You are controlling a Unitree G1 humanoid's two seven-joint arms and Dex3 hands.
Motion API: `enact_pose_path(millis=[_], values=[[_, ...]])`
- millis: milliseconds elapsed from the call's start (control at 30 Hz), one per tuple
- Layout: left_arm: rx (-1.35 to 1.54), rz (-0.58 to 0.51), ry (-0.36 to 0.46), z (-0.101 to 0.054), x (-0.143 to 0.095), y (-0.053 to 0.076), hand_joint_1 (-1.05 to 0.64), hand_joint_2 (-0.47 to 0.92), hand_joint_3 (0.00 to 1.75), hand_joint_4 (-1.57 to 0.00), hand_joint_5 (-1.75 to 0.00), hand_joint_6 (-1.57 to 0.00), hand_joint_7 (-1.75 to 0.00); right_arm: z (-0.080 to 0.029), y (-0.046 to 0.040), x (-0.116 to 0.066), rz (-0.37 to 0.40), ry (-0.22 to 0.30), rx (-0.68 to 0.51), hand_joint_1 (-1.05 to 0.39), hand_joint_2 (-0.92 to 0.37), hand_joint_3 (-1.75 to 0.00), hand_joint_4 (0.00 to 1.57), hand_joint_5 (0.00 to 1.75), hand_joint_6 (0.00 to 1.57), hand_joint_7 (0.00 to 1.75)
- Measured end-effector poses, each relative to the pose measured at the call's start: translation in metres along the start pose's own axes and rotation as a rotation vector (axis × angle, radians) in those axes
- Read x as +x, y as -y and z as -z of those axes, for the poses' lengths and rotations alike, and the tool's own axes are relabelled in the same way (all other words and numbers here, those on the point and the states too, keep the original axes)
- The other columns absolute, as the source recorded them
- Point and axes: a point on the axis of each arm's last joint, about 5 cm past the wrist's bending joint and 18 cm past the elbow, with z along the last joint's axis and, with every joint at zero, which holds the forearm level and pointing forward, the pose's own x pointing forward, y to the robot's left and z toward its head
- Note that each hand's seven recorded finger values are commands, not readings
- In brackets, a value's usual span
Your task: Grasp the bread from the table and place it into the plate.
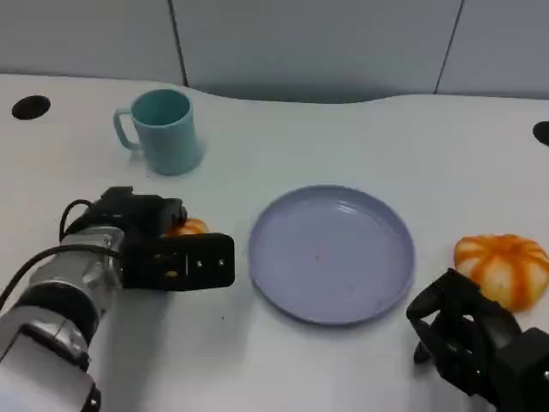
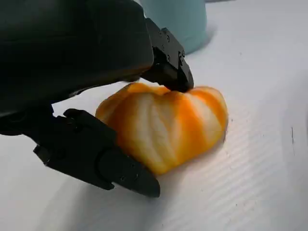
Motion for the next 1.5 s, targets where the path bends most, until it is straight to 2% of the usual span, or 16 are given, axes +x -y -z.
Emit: enact_pose_path(millis=[33, 100, 200, 333, 533, 633, 767, 1033, 1167, 1367, 1500], values=[[-0.018, -0.019, 0.009, 0.0, 0.0, 0.001, -0.14, 0.87, 0.03, -0.69, -1.71, -0.55, -1.67, 0.0, -0.0001, 0.0, 0.0, 0.001, 0.0, -0.25, -0.92, -0.37, 0.6, 1.75, 0.38, 1.75], [-0.075, -0.08, 0.046, 0.002, -0.003, 0.008, -0.15, 0.88, 0.04, -0.77, -1.74, -0.6, -1.73, 0.0, 0.0, 0.0, 0.002, 0.0, 0.001, -0.25, -0.92, -0.37, 0.6, 1.75, 0.38, 1.75], [-0.115, -0.132, 0.076, 0.004, -0.005, 0.015, -0.18, 0.91, 0.05, -0.77, -1.75, -0.58, -1.74, -0.001, 0.0, 0.0, 0.002, 0.003, 0.002, -0.25, -0.92, -0.37, 0.6, 1.75, 0.38, 1.75], [-0.187, -0.148, 0.07, 0.006, -0.006, 0.019, -0.18, 0.91, 0.05, -0.78, -1.75, -0.56, -1.75, -0.001, 0.0001, -0.001, 0.002, 0.0, 0.003, -0.25, -0.92, -0.37, 0.59, 1.75, 0.38, 1.75], [-0.446, -0.264, 0.051, 0.011, -0.013, 0.036, -0.16, 0.91, 0.05, -0.86, -1.75, -0.63, -1.75, 0.0, -0.0001, -0.002, 0.005, -0.014, 0.005, -0.24, -0.92, -0.37, 0.59, 1.75, 0.38, 1.75], [-0.56, -0.288, 0.052, 0.012, -0.015, 0.038, -0.16, 0.9, 0.05, -0.86, -1.75, -0.65, -1.75, 0.0, -0.0005, -0.002, 0.003, -0.013, 0.005, -0.25, -0.92, -0.37, 0.6, 1.75, 0.38, 1.75], [-0.885, -0.301, 0.11, 0.008, -0.014, 0.031, -0.16, 0.9, 0.05, -0.86, -1.75, -0.63, -1.75, -0.001, -0.003, -0.002, 0.002, -0.011, 0.014, -0.24, -0.92, -0.36, 0.61, 1.75, 0.38, 1.75], [-1.024, -0.262, 0.389, 0.0, -0.014, -0.001, -0.18, 0.87, 0.03, -0.85, -1.75, -0.59, -1.75, -0.001, -0.0058, -0.001, 0.007, -0.028, 0.023, -0.24, -0.92, -0.37, 0.58, 1.75, 0.37, 1.75], [-0.984, -0.25, 0.51, -0.016, -0.014, -0.015, -0.17, 0.88, 0.04, -0.85, -1.75, -0.62, -1.75, -0.002, -0.0064, 0.002, 0.003, -0.028, 0.017, -0.25, -0.92, -0.36, 0.58, 1.75, 0.38, 1.75], [-0.875, -0.193, 0.634, -0.048, -0.012, -0.021, -0.11, 0.87, 0.04, -0.89, -1.75, -0.71, -1.75, -0.003, -0.0052, 0.004, -0.002, -0.026, -0.006, -0.26, -0.92, -0.35, 0.57, 1.75, 0.38, 1.75], [-0.732, -0.157, 0.709, -0.071, -0.008, -0.03, -0.14, 0.85, 0.04, -0.92, -1.75, -0.73, -1.75, -0.004, -0.005, 0.006, -0.004, -0.025, -0.006, -0.28, -0.92, -0.35, 0.58, 1.75, 0.39, 1.75]])
